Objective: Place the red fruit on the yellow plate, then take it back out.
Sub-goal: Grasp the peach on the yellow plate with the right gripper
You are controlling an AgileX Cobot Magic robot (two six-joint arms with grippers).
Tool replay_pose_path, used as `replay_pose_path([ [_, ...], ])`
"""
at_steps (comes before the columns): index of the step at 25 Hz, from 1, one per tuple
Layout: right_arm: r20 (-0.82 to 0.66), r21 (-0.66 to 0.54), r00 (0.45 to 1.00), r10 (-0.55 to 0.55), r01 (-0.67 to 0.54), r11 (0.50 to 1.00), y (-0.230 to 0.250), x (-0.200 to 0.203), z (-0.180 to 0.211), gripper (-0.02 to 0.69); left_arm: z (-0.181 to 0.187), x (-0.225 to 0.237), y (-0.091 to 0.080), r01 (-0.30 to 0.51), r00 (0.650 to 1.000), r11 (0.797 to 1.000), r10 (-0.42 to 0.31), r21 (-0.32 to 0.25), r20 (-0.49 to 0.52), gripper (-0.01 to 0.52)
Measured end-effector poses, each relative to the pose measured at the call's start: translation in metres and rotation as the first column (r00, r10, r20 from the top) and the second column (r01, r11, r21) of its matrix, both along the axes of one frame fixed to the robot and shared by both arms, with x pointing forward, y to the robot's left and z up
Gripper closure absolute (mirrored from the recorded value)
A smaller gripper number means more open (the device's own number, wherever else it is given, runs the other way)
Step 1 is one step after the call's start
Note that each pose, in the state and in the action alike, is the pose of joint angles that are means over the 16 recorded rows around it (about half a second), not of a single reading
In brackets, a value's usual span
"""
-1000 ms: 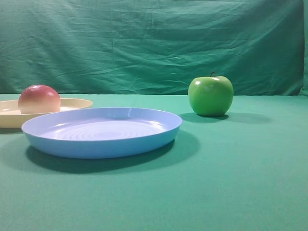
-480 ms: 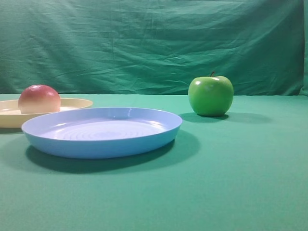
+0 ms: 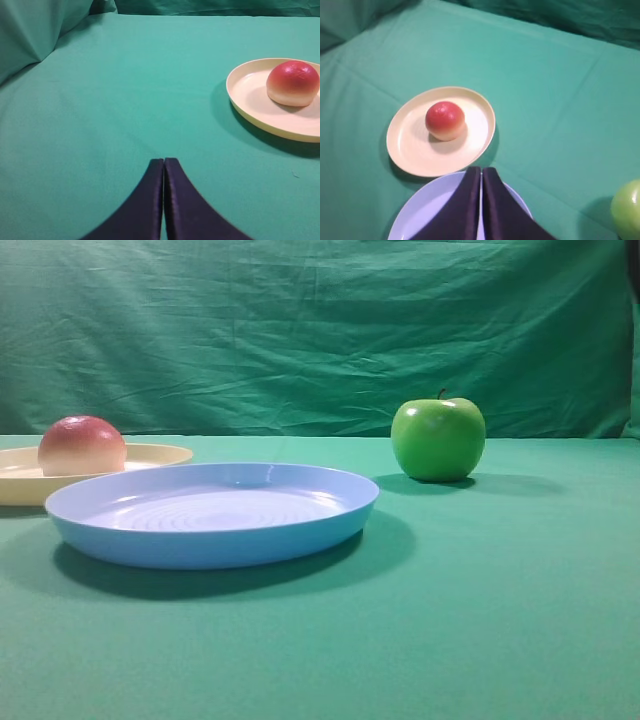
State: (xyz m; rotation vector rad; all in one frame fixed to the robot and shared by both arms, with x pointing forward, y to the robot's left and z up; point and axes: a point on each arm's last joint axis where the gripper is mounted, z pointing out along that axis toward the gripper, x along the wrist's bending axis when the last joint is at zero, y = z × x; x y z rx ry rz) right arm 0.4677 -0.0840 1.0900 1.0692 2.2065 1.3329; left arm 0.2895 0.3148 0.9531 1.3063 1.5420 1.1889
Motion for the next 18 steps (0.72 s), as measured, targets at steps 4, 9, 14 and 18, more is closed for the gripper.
replay_pose_path([
  [4,-0.06,-0.106,0.997,0.047,-0.053,0.993,0.025,0.016,0.002,0.665,0.0,0.0,0.0,0.0,1.0,1.0,0.0,0.0,0.0,0.514],
  [9,-0.134,-0.217,0.987,0.091,-0.119,0.969,0.055,0.039,0.005,0.665,0.0,0.0,0.0,0.0,1.0,1.0,0.0,0.0,0.0,0.514],
  [14,-0.186,-0.29,0.975,0.118,-0.169,0.942,0.082,0.063,0.005,0.665,0.0,0.0,0.0,0.0,1.0,1.0,0.0,0.0,0.0,0.514],
  [18,-0.209,-0.317,0.969,0.133,-0.196,0.928,0.103,0.083,-0.003,0.662,0.0,0.0,0.0,0.0,1.0,1.0,0.0,0.0,0.0,0.514],
])
